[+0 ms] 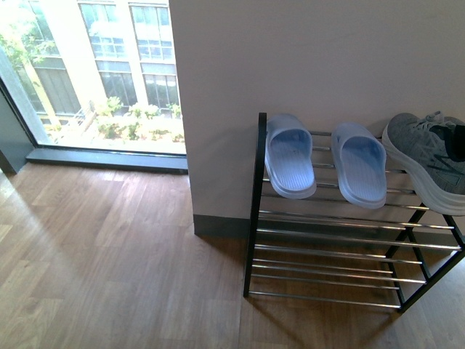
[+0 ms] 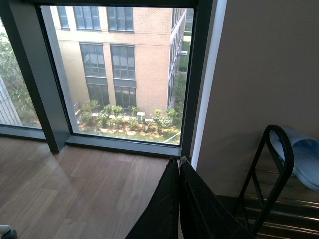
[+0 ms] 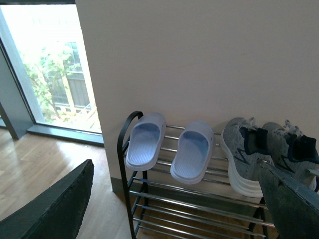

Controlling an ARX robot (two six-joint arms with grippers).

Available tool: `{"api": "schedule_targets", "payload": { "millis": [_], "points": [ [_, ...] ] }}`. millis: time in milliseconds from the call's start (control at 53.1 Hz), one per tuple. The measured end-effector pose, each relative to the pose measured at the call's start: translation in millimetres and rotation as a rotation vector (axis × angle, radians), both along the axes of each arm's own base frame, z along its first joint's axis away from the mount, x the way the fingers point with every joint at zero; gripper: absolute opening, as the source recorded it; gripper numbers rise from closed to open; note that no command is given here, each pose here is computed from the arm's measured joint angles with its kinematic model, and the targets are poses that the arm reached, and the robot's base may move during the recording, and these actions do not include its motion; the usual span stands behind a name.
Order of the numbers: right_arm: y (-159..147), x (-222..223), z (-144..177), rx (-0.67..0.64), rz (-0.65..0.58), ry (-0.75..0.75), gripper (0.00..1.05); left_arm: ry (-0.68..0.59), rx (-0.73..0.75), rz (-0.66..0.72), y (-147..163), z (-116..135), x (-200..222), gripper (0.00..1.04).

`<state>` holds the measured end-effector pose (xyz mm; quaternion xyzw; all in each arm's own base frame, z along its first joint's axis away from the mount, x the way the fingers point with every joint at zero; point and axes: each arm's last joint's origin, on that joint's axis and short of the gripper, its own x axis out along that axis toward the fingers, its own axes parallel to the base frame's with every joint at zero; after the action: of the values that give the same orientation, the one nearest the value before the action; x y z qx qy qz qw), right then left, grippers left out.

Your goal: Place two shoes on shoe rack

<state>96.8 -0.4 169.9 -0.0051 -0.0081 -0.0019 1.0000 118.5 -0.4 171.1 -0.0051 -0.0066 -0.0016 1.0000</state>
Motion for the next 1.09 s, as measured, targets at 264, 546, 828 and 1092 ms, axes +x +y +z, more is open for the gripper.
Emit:
{"api": "schedule_targets", "payload": {
  "millis": [264,546,828,1092],
  "points": [
    [0,0,0,0.000,0.000,0.000,0.95,-0.003,0.000,0.000,0,0,-7,0.01],
    [0,0,0,0.000,0.000,0.000,0.95,0.010,0.000,0.000,0,-2,-13,0.01],
    [0,0,0,0.000,0.000,0.000,0.95,0.016,0.001,0.002,0,-4,-21,0.01],
    [0,0,0,0.000,0.000,0.000,0.96,0.016,0.001,0.001,0,-4,-21,0.01]
  ]
}}
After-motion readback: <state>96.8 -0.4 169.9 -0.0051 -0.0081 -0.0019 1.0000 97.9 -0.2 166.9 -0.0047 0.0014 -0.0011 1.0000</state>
